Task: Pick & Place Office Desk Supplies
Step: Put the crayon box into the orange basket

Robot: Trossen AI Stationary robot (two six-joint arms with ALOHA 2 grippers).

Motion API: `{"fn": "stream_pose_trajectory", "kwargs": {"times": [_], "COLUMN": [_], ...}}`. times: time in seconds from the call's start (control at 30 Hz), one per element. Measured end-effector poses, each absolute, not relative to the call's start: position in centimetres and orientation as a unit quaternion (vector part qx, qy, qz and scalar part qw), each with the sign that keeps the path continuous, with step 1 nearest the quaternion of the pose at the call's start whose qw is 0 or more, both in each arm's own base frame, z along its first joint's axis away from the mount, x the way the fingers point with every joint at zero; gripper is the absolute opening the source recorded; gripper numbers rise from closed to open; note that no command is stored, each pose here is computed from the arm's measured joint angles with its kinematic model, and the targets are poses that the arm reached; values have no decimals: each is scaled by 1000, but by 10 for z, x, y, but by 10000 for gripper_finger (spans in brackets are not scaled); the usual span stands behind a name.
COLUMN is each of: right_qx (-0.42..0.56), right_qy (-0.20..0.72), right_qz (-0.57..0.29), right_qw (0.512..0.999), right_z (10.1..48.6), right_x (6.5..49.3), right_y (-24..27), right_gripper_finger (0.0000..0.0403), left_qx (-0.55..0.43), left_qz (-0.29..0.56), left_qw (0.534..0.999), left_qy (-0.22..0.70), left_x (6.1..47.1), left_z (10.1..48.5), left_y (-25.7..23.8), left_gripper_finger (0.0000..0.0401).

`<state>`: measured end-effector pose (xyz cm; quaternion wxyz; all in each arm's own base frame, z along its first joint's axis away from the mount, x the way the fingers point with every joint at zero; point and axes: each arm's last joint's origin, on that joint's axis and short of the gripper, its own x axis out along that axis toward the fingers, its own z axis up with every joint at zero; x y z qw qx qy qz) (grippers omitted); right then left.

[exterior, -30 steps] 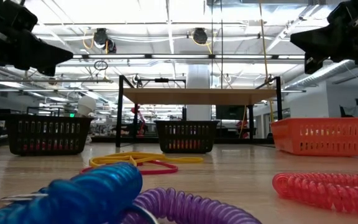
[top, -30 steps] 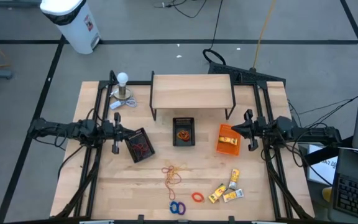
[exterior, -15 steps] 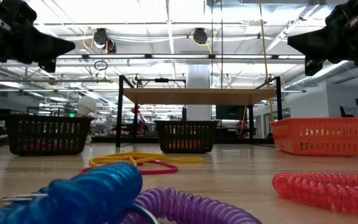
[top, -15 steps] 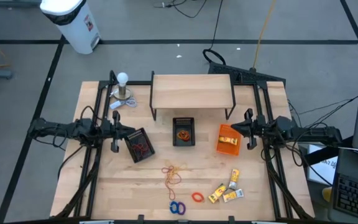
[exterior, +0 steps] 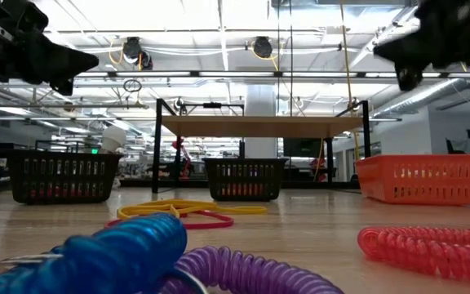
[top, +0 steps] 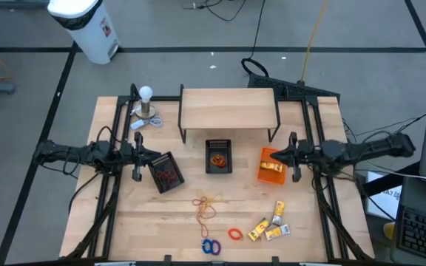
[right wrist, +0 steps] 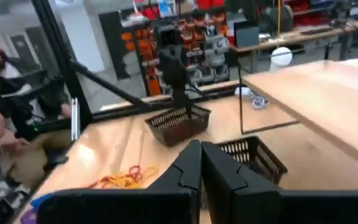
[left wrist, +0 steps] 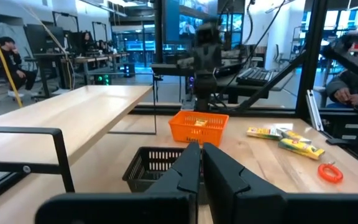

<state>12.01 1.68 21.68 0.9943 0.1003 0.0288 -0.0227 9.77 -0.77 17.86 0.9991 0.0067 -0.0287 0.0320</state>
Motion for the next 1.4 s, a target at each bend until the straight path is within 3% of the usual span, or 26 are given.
{"fn": "stream_pose_trajectory", "kwargs": {"times": [0.23,0.43,0.73,1.17,1.27,1.4], "right_qx": [39,5,-1,106,128,144], "right_qy": [176,313,453,644,683,697], "right_qz": [2,16,-4,20,25,38], "right_qw": [984,950,891,757,718,701], "right_z": [251,259,270,232,218,206], "right_x": [160,191,207,201,205,211], "right_y": [59,101,156,203,209,218], "right_gripper_finger": [0,1,17,20,37,87], "left_qx": [6,5,-12,-17,-17,-18], "left_qz": [35,35,35,36,36,36], "left_qw": [999,999,999,999,999,999], "left_qy": [-27,-18,-9,-9,-9,-12], "left_x": [98,98,98,98,98,98], "left_z": [178,177,175,175,175,176], "left_y": [-8,-8,-8,-8,-8,-7], "left_gripper_finger": [21,21,21,21,21,21]}}
